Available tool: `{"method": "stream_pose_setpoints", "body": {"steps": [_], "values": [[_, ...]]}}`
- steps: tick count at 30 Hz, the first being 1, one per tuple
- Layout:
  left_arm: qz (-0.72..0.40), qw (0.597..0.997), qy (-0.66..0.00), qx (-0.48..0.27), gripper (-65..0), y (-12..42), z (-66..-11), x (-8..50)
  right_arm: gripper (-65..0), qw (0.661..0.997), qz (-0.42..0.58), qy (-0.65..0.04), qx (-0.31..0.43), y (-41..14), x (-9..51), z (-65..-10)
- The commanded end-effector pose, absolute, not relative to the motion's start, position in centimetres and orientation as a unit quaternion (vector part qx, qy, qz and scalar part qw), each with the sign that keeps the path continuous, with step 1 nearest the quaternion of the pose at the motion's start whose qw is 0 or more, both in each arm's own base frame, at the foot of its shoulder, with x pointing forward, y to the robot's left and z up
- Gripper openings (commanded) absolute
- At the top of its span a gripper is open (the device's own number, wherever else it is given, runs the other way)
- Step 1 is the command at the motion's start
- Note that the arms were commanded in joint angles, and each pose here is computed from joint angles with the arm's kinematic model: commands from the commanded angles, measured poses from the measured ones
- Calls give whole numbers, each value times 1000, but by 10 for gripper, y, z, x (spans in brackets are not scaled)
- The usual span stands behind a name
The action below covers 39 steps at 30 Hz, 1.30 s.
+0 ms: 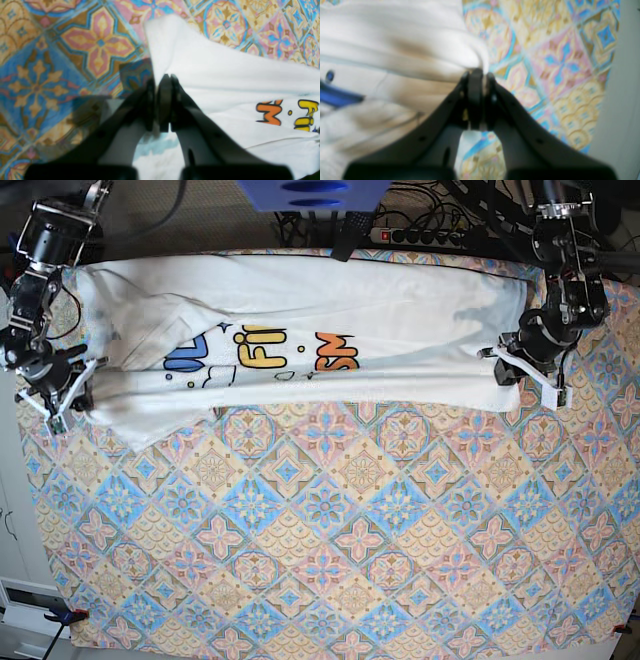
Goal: Fold the T-shirt properly
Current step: 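Lift the hem with both grippers and fold it toward the collar edge, then lower the folded hem onto the shirt and release both grippers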
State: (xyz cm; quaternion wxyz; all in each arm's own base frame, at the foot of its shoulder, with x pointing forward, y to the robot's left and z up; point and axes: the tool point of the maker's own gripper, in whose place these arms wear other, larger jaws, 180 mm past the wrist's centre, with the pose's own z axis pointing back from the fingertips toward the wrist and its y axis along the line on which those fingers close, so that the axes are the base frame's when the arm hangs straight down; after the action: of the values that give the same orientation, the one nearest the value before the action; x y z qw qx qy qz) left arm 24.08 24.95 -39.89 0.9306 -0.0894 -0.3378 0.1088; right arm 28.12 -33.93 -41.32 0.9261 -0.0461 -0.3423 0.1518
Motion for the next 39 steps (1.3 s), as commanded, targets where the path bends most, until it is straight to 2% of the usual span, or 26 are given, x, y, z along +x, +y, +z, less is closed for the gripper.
{"method": "stream_pose_setpoints", "body": {"steps": [1, 11, 22, 27, 32, 36, 39], "values": [[109, 926, -353, -72, -650, 263, -389, 243, -650, 918, 157, -359, -67, -351, 287, -396], [113, 941, -312, -64, -650, 265, -409, 207, -650, 929, 179, -317, -66, -345, 240, -415], [131, 953, -267, -60, -650, 271, -437, 184, -644, 936, 184, -293, -59, -342, 221, -427], [120, 959, -246, -73, -650, 257, -450, 179, -574, 936, 184, -293, -60, -342, 221, -427], [119, 960, -244, -73, -580, 256, -450, 177, -547, 937, 184, -293, -60, -342, 221, -427], [113, 965, -224, -76, -462, 254, -446, 174, -542, 937, 184, -292, -61, -342, 221, -427], [115, 958, -255, -57, -387, 270, -421, 179, -526, 936, 184, -292, -61, -343, 221, -427]]}}
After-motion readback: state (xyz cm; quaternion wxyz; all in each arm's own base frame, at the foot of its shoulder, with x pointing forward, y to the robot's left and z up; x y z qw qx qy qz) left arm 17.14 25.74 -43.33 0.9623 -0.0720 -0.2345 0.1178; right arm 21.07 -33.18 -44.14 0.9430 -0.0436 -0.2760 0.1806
